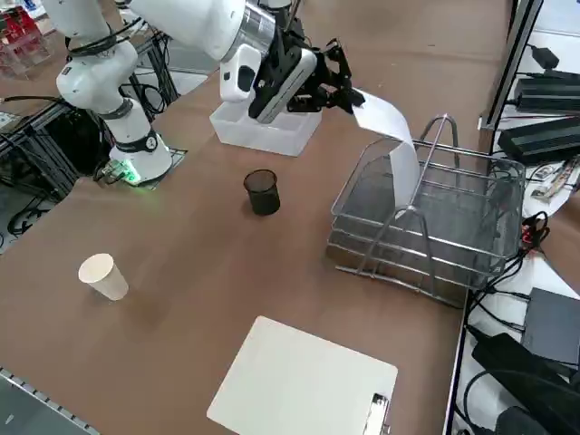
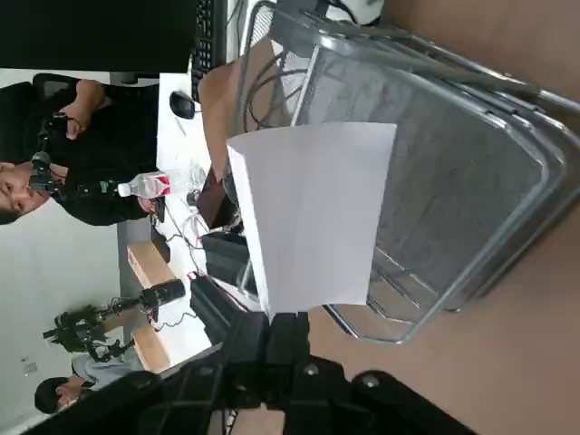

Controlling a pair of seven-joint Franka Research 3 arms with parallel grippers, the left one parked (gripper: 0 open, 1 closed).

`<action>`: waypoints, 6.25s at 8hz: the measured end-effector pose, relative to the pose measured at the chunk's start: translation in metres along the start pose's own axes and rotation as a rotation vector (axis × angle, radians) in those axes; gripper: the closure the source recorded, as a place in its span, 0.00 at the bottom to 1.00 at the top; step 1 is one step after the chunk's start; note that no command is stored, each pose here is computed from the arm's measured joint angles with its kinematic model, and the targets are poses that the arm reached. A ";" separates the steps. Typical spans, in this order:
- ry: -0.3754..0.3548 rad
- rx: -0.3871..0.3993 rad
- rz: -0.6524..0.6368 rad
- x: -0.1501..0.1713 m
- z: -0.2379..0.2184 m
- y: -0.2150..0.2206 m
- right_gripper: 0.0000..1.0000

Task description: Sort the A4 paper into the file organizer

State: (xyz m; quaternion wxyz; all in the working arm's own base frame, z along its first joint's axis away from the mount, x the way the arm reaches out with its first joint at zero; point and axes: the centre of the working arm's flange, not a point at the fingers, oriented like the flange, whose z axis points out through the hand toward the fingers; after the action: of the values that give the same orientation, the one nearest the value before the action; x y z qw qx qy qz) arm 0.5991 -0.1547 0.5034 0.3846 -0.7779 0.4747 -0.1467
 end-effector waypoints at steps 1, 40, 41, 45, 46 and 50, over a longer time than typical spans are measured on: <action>-0.004 -0.008 0.004 -0.001 0.001 0.005 0.99; 0.233 -0.107 0.698 -0.017 0.002 0.039 0.99; 0.247 -0.083 0.695 -0.024 -0.001 0.041 0.99; 0.273 -0.008 0.687 -0.030 -0.024 0.035 0.99; 0.284 0.003 0.683 -0.030 -0.024 0.034 0.99; 0.345 0.037 0.642 -0.051 0.001 0.042 0.99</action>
State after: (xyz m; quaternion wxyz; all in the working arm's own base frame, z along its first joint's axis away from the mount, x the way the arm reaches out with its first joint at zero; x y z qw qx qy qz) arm 0.5475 -0.1212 0.4785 0.3391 -0.5459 0.7501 -0.1560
